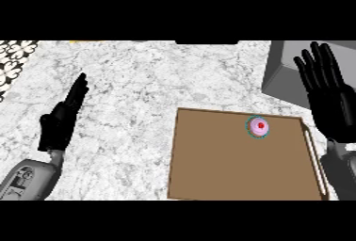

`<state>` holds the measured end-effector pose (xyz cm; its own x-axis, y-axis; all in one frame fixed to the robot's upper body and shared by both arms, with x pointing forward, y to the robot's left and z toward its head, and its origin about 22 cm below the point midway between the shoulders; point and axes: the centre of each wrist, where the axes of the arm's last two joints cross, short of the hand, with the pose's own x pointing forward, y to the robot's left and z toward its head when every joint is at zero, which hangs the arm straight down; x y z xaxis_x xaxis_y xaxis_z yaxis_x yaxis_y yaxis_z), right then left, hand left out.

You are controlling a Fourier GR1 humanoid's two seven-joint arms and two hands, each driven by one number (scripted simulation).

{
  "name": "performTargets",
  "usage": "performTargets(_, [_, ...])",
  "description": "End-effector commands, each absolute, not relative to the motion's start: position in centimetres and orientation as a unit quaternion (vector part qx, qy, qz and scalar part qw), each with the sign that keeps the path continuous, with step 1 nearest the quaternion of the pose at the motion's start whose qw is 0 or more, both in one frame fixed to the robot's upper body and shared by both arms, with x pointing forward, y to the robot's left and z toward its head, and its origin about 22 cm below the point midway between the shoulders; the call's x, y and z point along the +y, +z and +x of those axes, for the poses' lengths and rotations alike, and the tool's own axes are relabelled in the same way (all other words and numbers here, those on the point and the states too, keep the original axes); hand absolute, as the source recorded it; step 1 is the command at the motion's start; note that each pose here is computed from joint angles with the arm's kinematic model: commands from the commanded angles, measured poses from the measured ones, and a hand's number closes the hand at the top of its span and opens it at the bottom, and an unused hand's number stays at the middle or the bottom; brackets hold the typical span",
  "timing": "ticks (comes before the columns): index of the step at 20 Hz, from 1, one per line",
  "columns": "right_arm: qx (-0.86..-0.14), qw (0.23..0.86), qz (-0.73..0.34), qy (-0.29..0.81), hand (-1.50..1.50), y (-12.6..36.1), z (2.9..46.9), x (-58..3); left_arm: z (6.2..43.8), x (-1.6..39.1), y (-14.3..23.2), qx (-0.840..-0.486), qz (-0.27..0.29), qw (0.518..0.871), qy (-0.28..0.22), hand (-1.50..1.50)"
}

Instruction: Pick the cupcake from the tray and place it in the cardboard box

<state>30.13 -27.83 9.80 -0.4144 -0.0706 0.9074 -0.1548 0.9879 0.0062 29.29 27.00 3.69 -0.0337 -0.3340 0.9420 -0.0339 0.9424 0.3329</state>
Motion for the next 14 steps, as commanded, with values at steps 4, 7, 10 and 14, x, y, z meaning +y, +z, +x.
performTargets(4, [-0.816,0.576,-0.034,-0.024,-1.5,5.1,27.9,-28.9,27.4,33.9,2.4,-0.661,0.257,0.697,-0.11,0.0])
performTargets(7, [-0.776,0.549,-0.218,0.221,-1.5,7.1,27.1,-34.9,27.5,34.0,2.6,-0.649,0.272,0.703,-0.104,0.0])
performTargets(10, [-0.715,0.585,-0.308,0.228,-1.5,0.1,23.5,-34.6,27.0,35.7,2.3,-0.623,0.293,0.719,-0.093,0.0])
performTargets(14, [-0.802,0.558,-0.206,0.051,-1.5,-6.0,21.6,-31.2,26.6,35.6,0.9,-0.616,0.296,0.724,-0.091,0.0])
